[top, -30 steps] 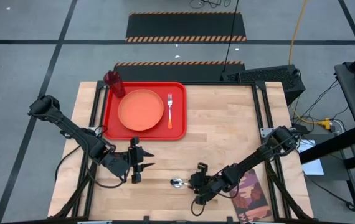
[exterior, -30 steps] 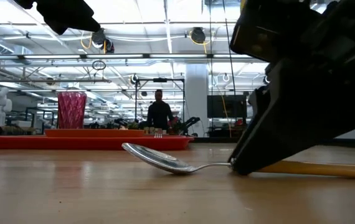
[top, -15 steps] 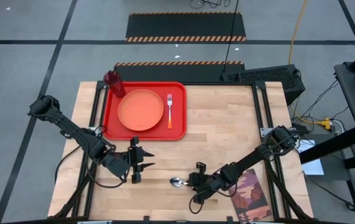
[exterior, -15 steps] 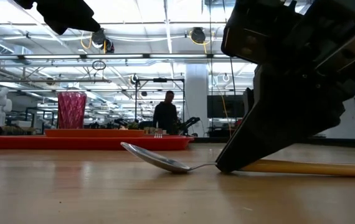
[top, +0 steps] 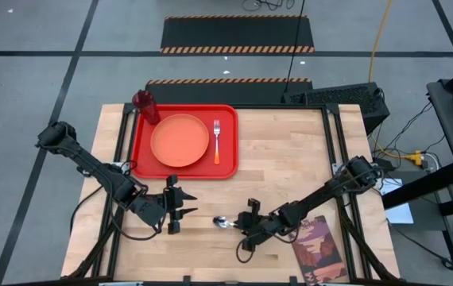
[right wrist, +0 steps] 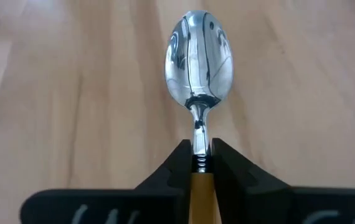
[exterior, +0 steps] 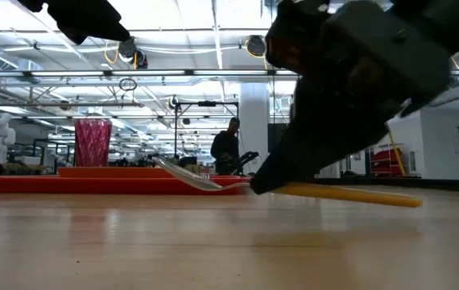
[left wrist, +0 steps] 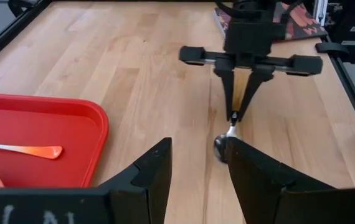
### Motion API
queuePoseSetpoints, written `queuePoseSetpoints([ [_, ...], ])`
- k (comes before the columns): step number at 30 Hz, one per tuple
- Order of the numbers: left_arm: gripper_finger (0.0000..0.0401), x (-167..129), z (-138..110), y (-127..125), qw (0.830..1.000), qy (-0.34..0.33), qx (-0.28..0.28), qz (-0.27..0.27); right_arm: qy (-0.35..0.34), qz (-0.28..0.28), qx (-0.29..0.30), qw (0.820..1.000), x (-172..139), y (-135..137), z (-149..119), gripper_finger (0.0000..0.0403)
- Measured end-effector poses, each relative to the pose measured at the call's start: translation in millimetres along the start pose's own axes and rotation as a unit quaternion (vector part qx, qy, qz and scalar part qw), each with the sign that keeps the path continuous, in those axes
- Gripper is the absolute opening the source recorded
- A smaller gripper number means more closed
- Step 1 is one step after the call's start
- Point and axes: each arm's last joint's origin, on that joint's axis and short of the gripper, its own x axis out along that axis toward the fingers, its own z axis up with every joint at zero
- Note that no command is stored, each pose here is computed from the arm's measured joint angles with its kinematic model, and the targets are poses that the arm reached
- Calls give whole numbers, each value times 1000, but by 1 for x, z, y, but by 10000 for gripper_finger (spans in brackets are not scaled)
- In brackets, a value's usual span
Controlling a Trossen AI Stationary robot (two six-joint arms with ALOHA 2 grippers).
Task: Pick and place plate/cup/fork/spoon on tray
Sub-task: Put the yellow spoon on the orange tray to the right of the orange fork
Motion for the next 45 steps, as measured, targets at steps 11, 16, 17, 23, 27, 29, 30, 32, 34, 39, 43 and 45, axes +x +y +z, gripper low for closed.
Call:
queuePoseSetpoints([
  [11,157,0,0,0,999,-3,31,5,-61,-9,31,998,12,-26,29,30],
  [16,157,-11,7,6,998,-29,52,25,-82,-24,62,994,18,-44,41,31],
  [17,157,-14,9,8,998,-33,55,29,-88,-25,69,993,18,-47,44,30],
  [23,157,-35,16,22,996,-53,59,44,-138,-32,142,980,20,-73,68,32],
  [27,157,-46,20,32,994,-66,66,58,-177,-40,157,971,19,-93,84,33],
  [29,157,-49,23,36,993,-74,69,66,-192,-48,156,968,17,-103,91,33],
  [30,157,-50,24,38,992,-77,71,70,-199,-52,157,966,17,-108,95,33],
  [32,157,-53,26,43,991,-81,76,76,-215,-63,162,961,16,-120,101,33],
  [34,157,-55,28,47,990,-85,78,82,-225,-84,162,957,16,-132,105,33],
  [39,157,-54,31,57,987,-87,86,103,-247,-156,179,940,15,-164,113,33],
  [43,157,-52,34,64,985,-85,94,121,-259,-207,198,922,14,-183,115,33],
  [45,157,-51,36,68,983,-88,99,131,-269,-228,213,911,13,-189,116,33],
])
